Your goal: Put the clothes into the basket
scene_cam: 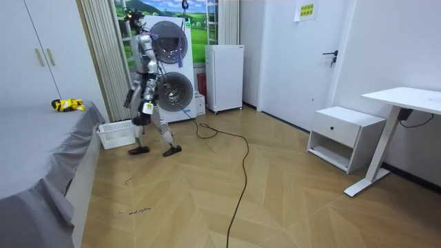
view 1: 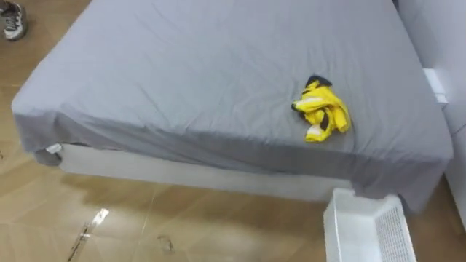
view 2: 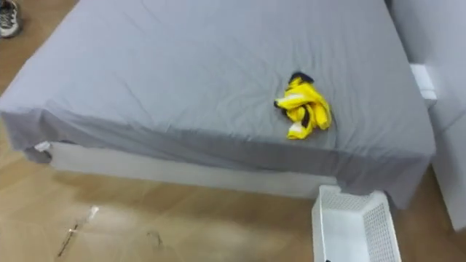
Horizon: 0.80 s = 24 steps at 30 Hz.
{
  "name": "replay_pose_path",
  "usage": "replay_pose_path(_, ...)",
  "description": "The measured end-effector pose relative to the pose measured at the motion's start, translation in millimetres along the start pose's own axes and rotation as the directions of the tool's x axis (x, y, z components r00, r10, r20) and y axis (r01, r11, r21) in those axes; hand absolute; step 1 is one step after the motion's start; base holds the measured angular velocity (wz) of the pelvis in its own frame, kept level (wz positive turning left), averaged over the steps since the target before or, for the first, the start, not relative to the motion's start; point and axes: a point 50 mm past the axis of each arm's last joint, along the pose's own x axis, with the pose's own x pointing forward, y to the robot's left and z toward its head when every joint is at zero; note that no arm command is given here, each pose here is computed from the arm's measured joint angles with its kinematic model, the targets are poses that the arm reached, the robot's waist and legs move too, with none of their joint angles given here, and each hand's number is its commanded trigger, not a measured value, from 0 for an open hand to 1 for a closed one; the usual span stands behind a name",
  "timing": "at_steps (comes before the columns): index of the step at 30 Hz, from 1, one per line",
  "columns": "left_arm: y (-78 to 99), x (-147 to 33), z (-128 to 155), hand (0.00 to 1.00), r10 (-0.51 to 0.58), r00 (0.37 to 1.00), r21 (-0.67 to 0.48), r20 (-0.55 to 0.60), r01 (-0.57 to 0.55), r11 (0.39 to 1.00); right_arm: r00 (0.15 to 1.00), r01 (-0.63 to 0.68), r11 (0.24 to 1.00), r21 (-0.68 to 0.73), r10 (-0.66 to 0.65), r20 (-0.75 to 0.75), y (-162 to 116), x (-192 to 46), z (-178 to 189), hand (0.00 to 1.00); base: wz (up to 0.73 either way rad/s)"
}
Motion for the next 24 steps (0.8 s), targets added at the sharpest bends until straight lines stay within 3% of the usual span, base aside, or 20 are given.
replay_pose_path(4, 13.2, -5.7, -16.3, 0.00, 0.020, 0.999, -0.009, -0.037, -0.020, 1.000, 0.980, -0.014, 0.998, -0.060, 0.025, 0.195, 12.6, 6.0, 50.7, 0.00, -0.21)
replay_pose_path(9, 35.5, -12.5, -26.6, 0.00, 0.090, 0.995, -0.033, -0.049, -0.092, 0.995, 0.936, -0.059, 0.992, -0.112, 0.094, 0.340, 33.1, 2.1, 87.6, 0.00, -0.31)
replay_pose_path(13, 33.1, -10.8, -20.7, 0.00, 0.085, 0.996, -0.045, -0.025, -0.087, 0.995, 0.946, -0.011, 0.992, -0.125, 0.051, 0.319, 27.6, 3.9, 82.3, 0.00, -0.04)
replay_pose_path(19, 35.6, -11.8, -24.5, 0.00, 0.104, 0.994, -0.039, -0.037, -0.105, 0.994, 0.938, 0.051, 0.988, -0.146, 0.003, 0.346, 28.1, 5.8, 91.9, 0.00, -0.53)
replay_pose_path(24, 27.2, -4.6, -7.9, 0.00, 0.061, 0.998, -0.023, 0.002, -0.061, 0.998, 0.906, 0.143, 0.973, -0.182, -0.054, 0.420, 28.8, 7.3, 114.1, 0.00, -0.07)
